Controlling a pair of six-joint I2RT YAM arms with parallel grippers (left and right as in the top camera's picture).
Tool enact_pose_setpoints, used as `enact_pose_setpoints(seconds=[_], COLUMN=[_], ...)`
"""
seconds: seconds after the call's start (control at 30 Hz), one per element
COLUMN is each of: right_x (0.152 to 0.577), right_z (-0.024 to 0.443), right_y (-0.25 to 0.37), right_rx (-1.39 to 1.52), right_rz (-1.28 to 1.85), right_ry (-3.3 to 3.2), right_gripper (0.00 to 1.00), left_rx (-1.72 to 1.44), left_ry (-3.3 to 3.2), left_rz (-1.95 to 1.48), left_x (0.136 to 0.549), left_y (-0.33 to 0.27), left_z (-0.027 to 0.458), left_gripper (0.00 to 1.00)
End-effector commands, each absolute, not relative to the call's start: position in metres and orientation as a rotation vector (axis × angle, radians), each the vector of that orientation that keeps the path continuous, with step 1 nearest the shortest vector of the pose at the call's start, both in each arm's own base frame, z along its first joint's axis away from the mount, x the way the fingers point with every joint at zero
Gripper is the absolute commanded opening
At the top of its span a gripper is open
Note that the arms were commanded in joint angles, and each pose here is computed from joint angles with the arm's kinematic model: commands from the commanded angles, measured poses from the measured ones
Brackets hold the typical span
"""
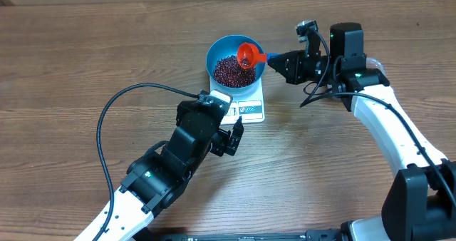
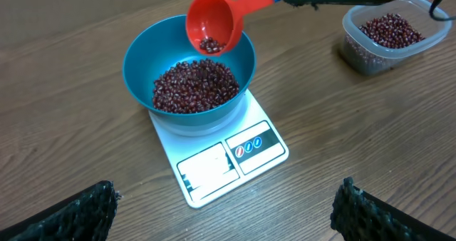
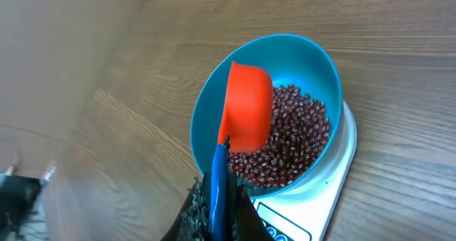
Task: Scoop item into bowl and weigh 150g on scale
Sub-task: 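Carry the red scoop right from the bowl to over the bean tub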
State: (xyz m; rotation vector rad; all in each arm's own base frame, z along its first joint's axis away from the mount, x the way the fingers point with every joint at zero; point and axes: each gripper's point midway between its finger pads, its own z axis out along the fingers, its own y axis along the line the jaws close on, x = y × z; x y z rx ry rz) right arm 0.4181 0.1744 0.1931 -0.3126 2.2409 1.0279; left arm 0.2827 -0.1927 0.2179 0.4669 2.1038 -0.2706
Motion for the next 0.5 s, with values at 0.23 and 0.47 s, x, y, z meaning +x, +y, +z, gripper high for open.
enact_pose_setpoints(seconds=[0.23, 0.47], right_x=[0.419, 0.420], right_z=[0.213, 0.213], right_y=[0.128, 0.079], right_rx=[-0.143, 0.015], right_rz=[1.272, 1.244], right_ry=[2.186, 2.193], right_gripper=[0.04, 0.04], left_rx=[0.450, 0.450], left_ry=[2.079, 2.079], left_rz=[-0.272, -0.273], left_x=[0.284, 0.284], left_y=[-0.190, -0.190], left_z=[0.227, 0.227], left_gripper=[1.00, 1.00])
